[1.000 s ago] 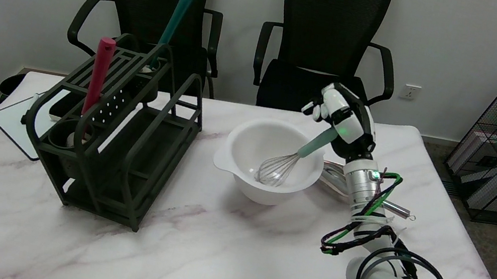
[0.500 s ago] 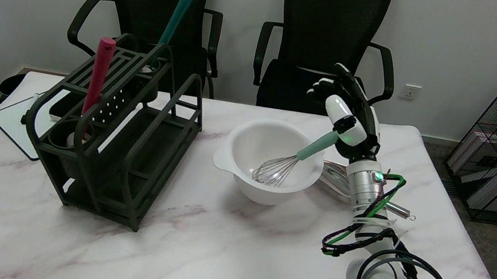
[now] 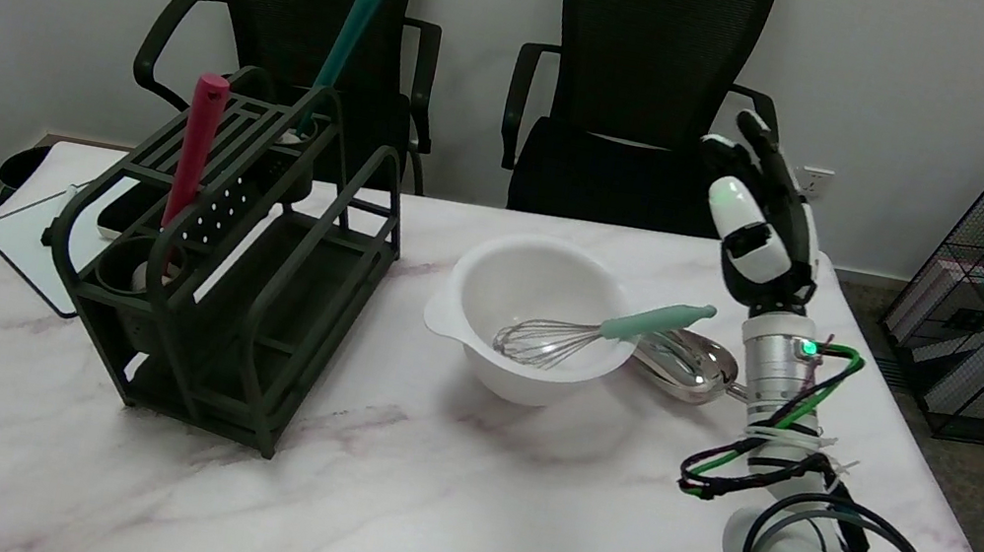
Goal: Place the whisk into the mixing bowl.
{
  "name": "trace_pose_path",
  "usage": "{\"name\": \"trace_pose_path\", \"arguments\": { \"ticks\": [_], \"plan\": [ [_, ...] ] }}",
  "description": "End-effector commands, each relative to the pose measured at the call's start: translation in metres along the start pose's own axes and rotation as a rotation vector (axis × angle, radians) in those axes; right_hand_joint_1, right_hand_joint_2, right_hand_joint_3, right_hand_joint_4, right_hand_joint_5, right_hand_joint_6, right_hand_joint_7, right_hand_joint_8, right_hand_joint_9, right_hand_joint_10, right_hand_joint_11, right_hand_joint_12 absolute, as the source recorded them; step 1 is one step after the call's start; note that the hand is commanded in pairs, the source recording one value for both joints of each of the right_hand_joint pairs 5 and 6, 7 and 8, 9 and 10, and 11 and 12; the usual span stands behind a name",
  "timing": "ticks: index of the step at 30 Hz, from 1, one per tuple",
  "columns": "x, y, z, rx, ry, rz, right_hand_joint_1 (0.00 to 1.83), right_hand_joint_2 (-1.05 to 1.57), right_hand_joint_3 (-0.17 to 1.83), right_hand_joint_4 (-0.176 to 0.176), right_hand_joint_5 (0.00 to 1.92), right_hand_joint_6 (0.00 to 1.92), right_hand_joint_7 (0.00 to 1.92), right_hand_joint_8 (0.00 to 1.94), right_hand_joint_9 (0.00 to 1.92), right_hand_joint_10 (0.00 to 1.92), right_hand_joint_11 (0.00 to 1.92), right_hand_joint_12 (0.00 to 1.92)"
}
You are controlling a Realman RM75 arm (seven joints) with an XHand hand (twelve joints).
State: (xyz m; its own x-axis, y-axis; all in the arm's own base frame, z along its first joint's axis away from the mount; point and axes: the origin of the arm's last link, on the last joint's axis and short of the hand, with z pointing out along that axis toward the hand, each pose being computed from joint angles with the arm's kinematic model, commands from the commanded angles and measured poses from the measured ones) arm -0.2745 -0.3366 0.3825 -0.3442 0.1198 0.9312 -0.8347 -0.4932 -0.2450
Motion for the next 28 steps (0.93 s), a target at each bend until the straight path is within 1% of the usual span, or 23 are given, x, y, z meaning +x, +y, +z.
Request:
{"name": "trace_pose_path", "arguments": {
  "ticks": [1,7,10,12,14,15,19,22,25,28],
  "plan": [
    [0.062,-0.064,-0.004,0.156,0.122,-0.135,1.09,0.22,1.17,0.0,0.39,0.39,0.71,0.71,0.5,0.5,0.0,0.0],
    [0.066,-0.09,-0.014,0.261,0.139,-0.151,1.09,0.27,1.12,0.0,0.4,0.4,0.73,0.73,0.5,0.5,0.0,0.0],
    [0.067,-0.096,-0.021,0.3,0.141,-0.148,1.1,0.29,1.09,0.0,0.39,0.39,0.76,0.76,0.52,0.52,0.0,0.0],
    [0.069,-0.099,-0.027,0.319,0.147,-0.148,1.1,0.31,1.07,0.0,0.39,0.39,0.79,0.79,0.54,0.54,0.07,0.07],
    [0.075,-0.1,-0.037,0.314,0.173,-0.15,1.11,0.33,1.04,0.0,0.37,0.37,0.82,0.82,0.56,0.56,0.24,0.24],
    [0.079,-0.099,-0.044,0.305,0.189,-0.154,1.11,0.33,1.04,0.0,0.37,0.37,0.82,0.82,0.56,0.56,0.27,0.27],
    [0.092,-0.106,-0.068,0.305,0.239,-0.182,1.11,0.33,1.03,0.0,0.37,0.37,0.84,0.84,0.58,0.58,0.32,0.32],
    [0.097,-0.11,-0.085,0.31,0.254,-0.206,1.11,0.34,1.03,0.0,0.38,0.38,0.85,0.85,0.59,0.59,0.35,0.35],
    [0.099,-0.11,-0.099,0.298,0.26,-0.223,1.11,0.34,1.03,0.0,0.39,0.39,0.85,0.85,0.6,0.6,0.37,0.37],
    [0.095,-0.106,-0.105,0.285,0.261,-0.211,1.11,0.34,1.04,0.0,0.41,0.41,0.87,0.87,0.6,0.6,0.39,0.39]
  ]
}}
